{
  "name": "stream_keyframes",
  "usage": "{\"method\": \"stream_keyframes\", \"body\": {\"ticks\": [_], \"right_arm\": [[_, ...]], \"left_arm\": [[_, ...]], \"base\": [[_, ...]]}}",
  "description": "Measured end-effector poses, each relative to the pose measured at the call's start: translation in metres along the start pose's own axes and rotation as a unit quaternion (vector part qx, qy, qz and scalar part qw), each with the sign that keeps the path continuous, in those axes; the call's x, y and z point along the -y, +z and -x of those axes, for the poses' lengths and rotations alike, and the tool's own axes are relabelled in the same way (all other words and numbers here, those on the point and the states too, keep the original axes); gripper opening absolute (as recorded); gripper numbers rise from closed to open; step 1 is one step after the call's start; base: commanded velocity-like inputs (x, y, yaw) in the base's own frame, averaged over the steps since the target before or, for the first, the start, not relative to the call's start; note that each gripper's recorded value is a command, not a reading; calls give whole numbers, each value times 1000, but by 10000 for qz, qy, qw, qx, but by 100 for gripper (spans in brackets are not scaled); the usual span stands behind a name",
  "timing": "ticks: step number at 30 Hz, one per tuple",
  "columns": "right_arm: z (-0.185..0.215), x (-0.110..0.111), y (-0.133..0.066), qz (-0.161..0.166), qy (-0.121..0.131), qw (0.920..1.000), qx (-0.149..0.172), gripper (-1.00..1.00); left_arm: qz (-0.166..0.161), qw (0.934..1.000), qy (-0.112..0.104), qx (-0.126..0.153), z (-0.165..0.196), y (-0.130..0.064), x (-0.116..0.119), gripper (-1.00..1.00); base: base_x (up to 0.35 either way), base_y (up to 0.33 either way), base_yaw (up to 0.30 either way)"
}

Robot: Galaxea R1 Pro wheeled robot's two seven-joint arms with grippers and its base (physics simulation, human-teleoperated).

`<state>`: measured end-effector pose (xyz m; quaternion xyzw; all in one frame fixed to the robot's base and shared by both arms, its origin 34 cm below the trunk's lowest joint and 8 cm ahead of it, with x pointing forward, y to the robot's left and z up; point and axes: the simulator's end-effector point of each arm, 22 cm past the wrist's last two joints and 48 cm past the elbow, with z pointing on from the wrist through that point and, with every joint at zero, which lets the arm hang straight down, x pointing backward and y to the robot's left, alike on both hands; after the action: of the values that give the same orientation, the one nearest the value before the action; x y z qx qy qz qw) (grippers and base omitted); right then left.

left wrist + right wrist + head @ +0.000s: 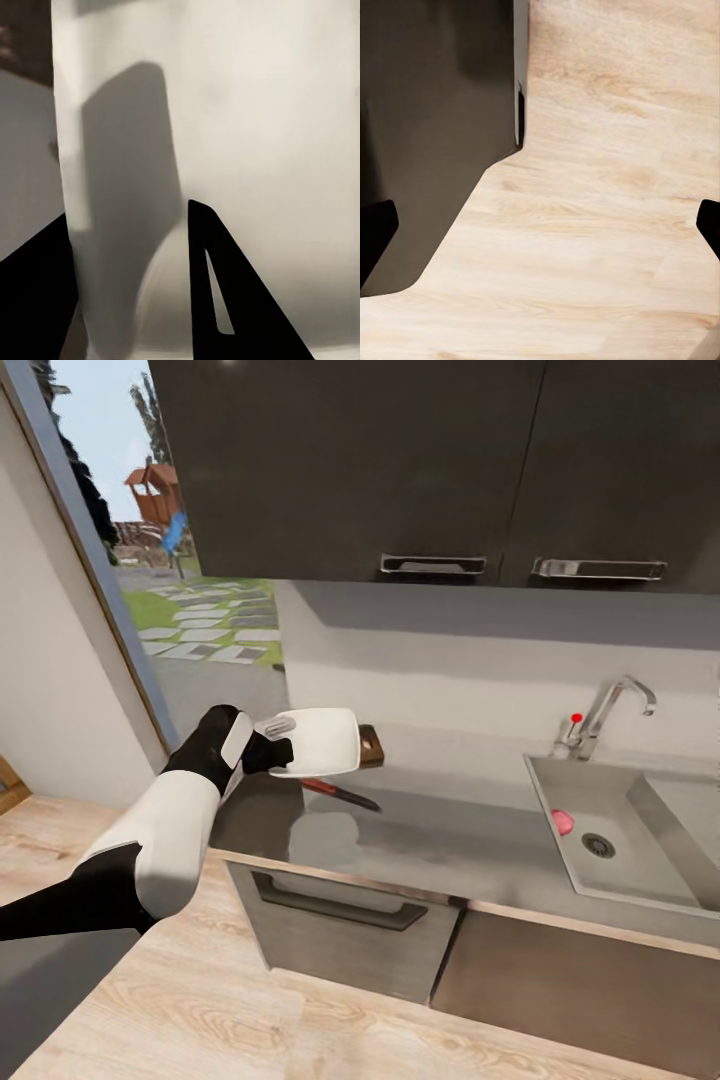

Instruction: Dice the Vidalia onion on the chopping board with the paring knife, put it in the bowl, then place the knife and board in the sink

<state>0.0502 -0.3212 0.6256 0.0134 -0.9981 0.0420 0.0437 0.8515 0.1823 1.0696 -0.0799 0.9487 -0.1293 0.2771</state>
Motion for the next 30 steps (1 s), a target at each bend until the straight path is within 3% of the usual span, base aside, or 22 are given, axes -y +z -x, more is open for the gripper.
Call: {"method": "stream_keyframes", "body": {"ticks": [8,19,30], "right_arm": [[1,0,0,2,-1,10000,7,100],[1,0,0,3,-2,10000,7,100],[0,0,0,2,-4,10000,-5,100]], "left_arm": [[1,10000,-7,7,1,-1,-1,-100],[12,10000,-6,7,1,-1,-1,-100],[15,10000,-3,-19,-1,1,-2,-100]], "base": [[-20,35,-159],[-175,242,-10],[-14,18,0]]}}
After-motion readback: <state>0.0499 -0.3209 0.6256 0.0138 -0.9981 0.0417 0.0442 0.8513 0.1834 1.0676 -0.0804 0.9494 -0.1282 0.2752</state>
